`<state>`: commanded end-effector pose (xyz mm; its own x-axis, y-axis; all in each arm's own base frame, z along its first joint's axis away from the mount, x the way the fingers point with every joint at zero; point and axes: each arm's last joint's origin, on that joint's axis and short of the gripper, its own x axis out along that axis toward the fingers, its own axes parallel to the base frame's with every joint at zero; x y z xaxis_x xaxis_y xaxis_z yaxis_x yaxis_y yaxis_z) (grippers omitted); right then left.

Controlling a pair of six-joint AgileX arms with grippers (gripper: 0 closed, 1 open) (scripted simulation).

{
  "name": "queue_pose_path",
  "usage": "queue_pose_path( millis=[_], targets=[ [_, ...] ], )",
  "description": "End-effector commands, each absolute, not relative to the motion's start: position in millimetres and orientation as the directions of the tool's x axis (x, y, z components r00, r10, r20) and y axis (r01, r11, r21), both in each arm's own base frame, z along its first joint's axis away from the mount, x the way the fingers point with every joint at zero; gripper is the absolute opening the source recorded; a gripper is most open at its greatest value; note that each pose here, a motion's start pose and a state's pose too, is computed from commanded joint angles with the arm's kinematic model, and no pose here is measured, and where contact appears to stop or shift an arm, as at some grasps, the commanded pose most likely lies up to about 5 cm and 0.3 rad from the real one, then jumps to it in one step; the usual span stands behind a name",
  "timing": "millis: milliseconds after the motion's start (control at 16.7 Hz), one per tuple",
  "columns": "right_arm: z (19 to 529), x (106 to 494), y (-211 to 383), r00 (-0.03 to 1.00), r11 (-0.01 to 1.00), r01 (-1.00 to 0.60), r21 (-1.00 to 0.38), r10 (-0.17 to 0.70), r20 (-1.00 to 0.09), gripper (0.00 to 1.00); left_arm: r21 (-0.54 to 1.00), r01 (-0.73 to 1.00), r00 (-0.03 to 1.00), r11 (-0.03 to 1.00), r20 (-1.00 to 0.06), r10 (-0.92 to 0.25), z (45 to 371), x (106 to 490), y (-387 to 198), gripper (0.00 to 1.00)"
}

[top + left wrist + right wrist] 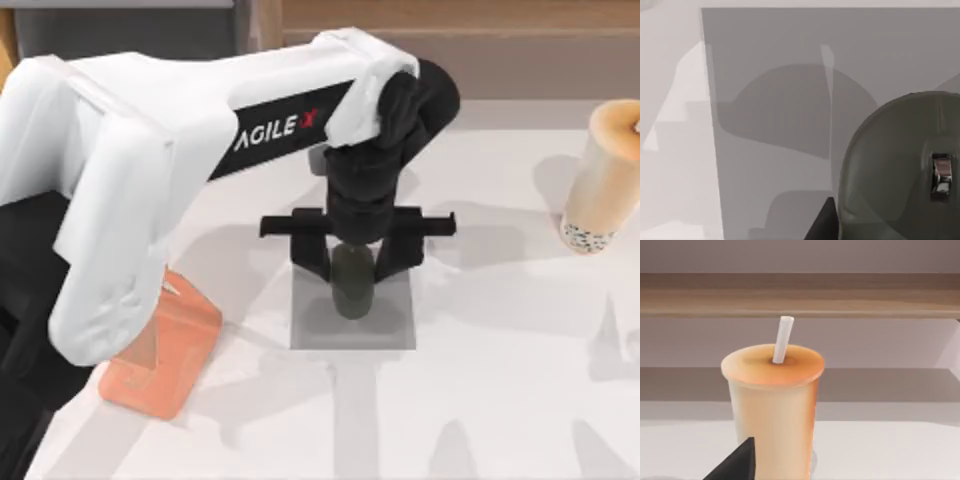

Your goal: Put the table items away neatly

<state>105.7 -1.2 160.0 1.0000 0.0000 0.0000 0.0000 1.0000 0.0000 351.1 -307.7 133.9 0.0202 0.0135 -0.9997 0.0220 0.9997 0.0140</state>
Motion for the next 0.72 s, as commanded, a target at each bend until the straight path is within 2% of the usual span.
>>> queue_pose_path(
  millis=[180,720],
  targets=[
    [160.0,105.7,-1.2,1.000,1.000,0.000,0.000,0.000,0.000,1.00,0.014,0.022,0.020,1.000,-1.000,0.014,133.9,351.1,-307.7,0.00],
    [160.0,105.7,-1.2,1.000,1.000,0.000,0.000,0.000,0.000,1.00,0.014,0.022,0.020,1.000,-1.000,0.014,133.9,351.1,-307.7,0.68]
  ],
)
